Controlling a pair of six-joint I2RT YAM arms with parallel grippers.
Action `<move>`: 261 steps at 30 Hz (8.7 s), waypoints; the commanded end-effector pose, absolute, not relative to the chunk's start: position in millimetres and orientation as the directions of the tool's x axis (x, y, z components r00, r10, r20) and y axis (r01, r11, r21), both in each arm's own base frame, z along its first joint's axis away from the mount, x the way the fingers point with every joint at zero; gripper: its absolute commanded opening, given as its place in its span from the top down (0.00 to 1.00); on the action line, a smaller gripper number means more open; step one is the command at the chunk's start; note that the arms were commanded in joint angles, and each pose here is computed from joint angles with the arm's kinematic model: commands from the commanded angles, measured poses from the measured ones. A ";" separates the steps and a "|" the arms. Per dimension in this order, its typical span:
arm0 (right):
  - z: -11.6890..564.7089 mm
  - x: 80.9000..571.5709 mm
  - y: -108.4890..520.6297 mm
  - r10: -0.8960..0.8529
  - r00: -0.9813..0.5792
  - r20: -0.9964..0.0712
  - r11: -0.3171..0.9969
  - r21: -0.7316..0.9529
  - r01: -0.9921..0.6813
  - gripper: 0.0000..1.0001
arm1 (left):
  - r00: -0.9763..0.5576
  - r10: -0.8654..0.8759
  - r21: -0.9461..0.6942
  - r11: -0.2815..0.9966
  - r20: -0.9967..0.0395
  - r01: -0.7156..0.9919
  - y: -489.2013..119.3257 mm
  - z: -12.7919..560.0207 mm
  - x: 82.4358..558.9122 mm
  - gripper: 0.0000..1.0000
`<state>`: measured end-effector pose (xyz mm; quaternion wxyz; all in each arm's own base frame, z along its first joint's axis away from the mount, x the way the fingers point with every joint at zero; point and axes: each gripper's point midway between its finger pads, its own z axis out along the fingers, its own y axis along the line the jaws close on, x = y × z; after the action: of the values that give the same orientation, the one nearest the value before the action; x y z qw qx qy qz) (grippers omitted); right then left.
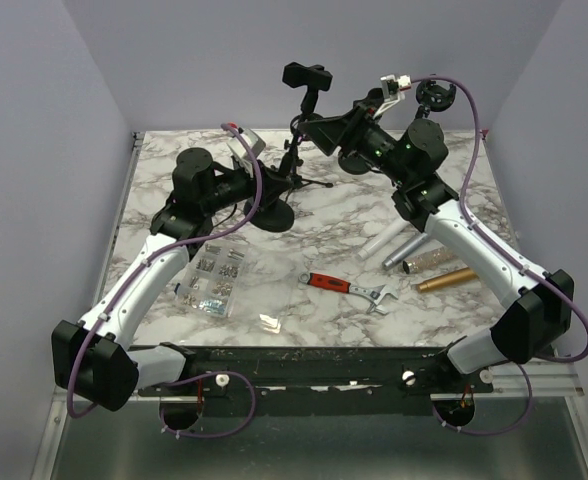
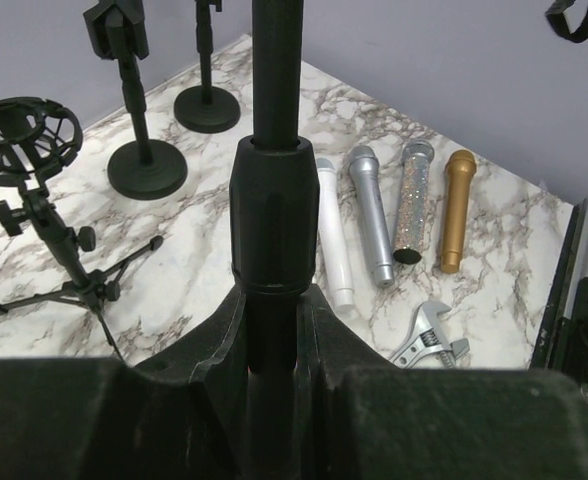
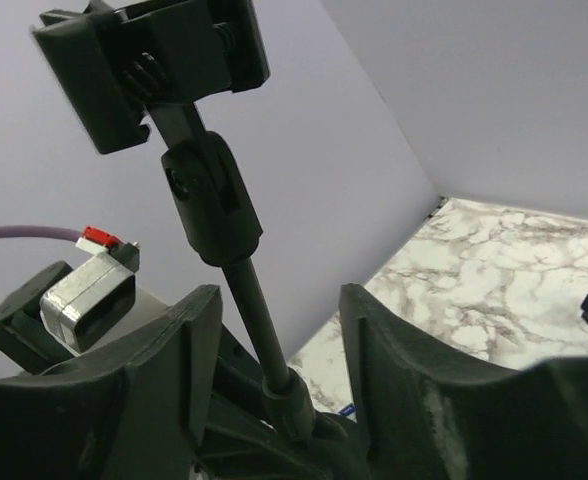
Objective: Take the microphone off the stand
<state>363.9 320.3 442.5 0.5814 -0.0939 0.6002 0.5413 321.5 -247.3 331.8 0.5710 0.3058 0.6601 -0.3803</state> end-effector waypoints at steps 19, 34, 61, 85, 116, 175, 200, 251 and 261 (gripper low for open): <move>414.9 368.6 326.9 0.489 -0.278 -0.827 0.403 0.497 -0.768 0.99 | -0.127 -0.080 -0.149 0.446 -0.989 0.883 -272.0 375.7 295.3 0.02; 393.8 309.5 349.1 0.259 -0.232 -0.938 0.161 0.279 -0.947 0.99 | -0.287 -0.308 -0.410 0.484 -0.907 0.773 -211.5 483.9 264.5 0.03; 387.0 288.9 352.6 0.177 -0.116 -0.977 0.045 0.125 -0.991 0.99 | -0.620 -0.594 -0.859 0.342 -0.512 0.381 -195.1 427.6 283.1 0.01; 358.9 298.3 364.4 0.088 -0.112 -0.990 0.022 0.114 -0.993 0.99 | -0.828 -0.500 -0.944 -0.058 -0.254 0.325 -238.1 433.3 280.6 0.18; 334.1 388.2 327.7 0.075 -0.110 -0.991 0.599 0.133 -0.789 0.10 | -0.786 -0.491 -0.897 -0.020 -0.376 0.442 -235.1 440.3 308.1 1.00; 272.7 287.3 215.3 0.209 -0.365 -0.907 0.789 0.377 -0.486 0.00 | -0.747 -0.580 -0.885 0.464 -0.325 0.025 -145.1 213.8 477.6 1.00; 262.8 282.2 211.2 0.220 -0.380 -0.898 0.791 0.392 -0.469 0.00 | -0.793 -0.579 -0.842 0.512 -0.189 -0.173 -139.2 162.0 485.4 1.00; 309.3 271.1 139.1 0.273 -0.278 -0.921 0.916 0.337 -0.218 0.00 | -0.448 -0.339 -0.546 0.673 -0.827 0.498 -124.5 365.3 300.4 0.02; 352.1 233.2 73.9 0.324 -0.130 -0.937 0.940 0.335 -0.067 0.00 | -0.006 -0.387 -0.317 0.748 -0.922 0.583 -109.1 423.1 209.0 0.01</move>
<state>249.6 109.7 346.0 0.6399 0.0516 0.7405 0.1990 233.2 -120.6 398.6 0.6187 0.0758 0.6828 -0.3812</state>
